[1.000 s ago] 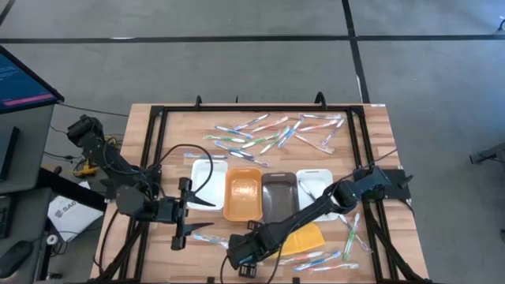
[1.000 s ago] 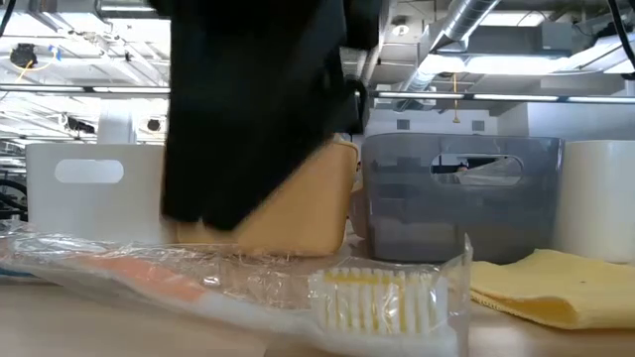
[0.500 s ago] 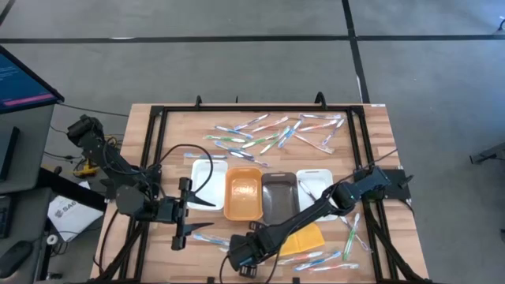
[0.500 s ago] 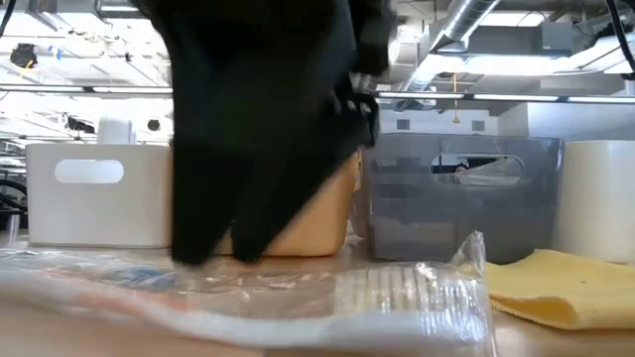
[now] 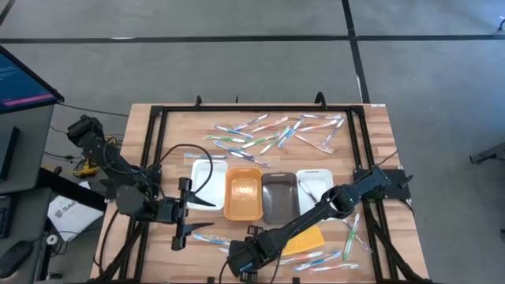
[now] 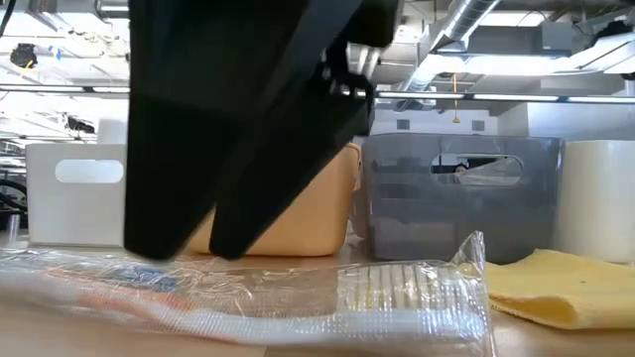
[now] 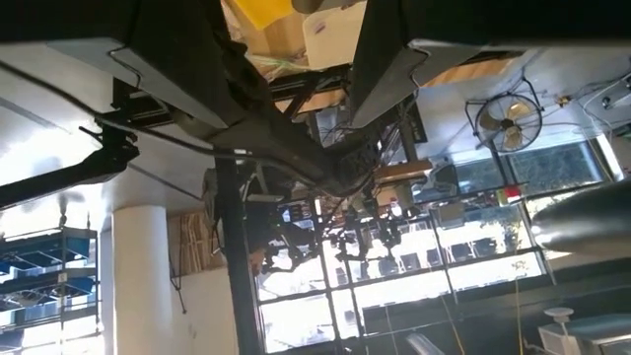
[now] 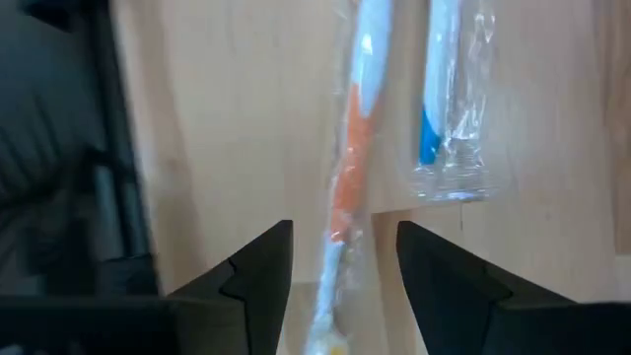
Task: Pick & Place Toothbrushes
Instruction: Put the orange toothbrush into the left white bin
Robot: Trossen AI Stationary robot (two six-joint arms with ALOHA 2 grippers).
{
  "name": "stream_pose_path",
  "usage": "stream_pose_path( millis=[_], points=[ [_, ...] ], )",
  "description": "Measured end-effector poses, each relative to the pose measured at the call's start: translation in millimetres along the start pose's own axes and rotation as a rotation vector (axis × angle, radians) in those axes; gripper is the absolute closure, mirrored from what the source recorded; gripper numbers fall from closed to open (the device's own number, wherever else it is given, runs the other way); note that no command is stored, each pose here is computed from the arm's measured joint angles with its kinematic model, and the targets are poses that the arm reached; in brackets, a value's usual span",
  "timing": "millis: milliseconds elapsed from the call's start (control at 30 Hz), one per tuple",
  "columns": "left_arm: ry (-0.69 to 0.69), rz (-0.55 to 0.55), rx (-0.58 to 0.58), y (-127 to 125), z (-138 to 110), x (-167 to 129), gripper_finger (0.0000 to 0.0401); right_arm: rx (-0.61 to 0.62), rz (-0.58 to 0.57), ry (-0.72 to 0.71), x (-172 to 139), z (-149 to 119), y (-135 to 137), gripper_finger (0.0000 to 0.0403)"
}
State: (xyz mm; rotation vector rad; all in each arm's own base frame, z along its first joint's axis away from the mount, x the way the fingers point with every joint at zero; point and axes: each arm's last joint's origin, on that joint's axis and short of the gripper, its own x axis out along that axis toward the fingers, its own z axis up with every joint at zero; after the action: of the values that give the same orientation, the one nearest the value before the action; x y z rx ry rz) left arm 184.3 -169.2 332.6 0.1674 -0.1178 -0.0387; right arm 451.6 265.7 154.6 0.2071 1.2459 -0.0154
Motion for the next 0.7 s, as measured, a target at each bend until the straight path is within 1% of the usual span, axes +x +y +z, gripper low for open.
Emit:
stream_pose_path(
  millis=[233,433,567,700],
  points=[
    [0.0,0.0,0.002,0,0,0,0.0197,-0.01,0.017,0.003,7,-2,0,0.022],
    [0.0,0.0,0.002,0,0,0,0.0197,0.011,0.04,0.028,13,-2,-4,0.023],
    [0.0,0.0,0.002,0,0,0,0.0196,0.02,0.027,0.014,13,-1,-6,0.0252],
    [-0.001,0.0,0.002,0,0,0,0.0196,0.031,0.028,0.011,14,3,-10,0.0294]
  ],
)
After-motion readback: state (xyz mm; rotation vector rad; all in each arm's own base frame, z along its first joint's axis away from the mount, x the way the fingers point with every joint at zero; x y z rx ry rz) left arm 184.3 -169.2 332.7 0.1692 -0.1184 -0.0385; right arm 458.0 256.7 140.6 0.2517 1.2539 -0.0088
